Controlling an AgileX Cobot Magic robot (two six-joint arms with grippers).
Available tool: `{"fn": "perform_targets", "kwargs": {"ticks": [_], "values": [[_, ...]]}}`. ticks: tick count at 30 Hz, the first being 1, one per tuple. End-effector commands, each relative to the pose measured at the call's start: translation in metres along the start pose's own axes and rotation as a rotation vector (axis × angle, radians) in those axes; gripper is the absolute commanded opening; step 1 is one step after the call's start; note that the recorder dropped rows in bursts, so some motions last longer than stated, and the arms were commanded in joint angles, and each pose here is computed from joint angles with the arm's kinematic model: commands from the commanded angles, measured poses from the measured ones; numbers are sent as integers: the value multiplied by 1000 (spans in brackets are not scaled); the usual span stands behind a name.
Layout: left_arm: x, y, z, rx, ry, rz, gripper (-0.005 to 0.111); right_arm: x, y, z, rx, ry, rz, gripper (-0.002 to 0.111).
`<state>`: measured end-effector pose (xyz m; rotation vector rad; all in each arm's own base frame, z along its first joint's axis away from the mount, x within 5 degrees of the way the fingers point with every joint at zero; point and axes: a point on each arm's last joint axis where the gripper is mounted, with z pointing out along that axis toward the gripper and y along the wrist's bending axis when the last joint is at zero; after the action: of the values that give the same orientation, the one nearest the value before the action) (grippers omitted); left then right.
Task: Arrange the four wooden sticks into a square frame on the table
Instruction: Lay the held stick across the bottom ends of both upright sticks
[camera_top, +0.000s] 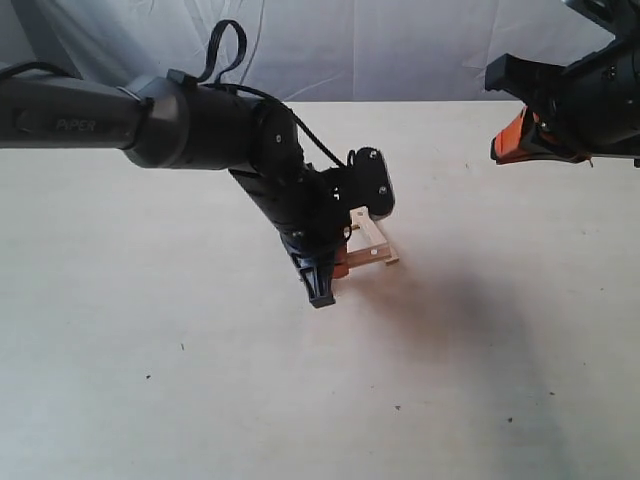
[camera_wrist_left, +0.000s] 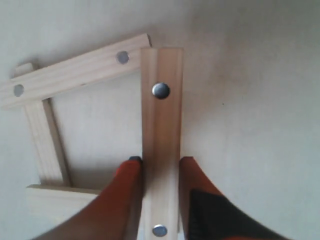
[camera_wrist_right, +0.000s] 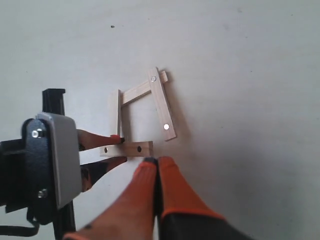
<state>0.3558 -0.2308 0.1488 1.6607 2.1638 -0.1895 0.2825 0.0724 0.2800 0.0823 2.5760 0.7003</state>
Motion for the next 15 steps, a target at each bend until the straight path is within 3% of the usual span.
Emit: {"fn": "perform_targets", "kwargs": {"ticks": [1, 5, 9, 15], "values": [[-13, 5, -24, -39, -35, -89, 0, -2, 0, -3, -2, -22, -6, 0], [-25, 17, -39, -76, -24, -165, 0, -2, 0, -3, -2, -22, -6, 0], [-9, 12, -10, 4, 119, -162, 0, -2, 1, -3, -10, -18, -6, 0], [4, 8, 22, 59, 184, -177, 0, -2, 1, -3, -13, -18, -3, 0]]}}
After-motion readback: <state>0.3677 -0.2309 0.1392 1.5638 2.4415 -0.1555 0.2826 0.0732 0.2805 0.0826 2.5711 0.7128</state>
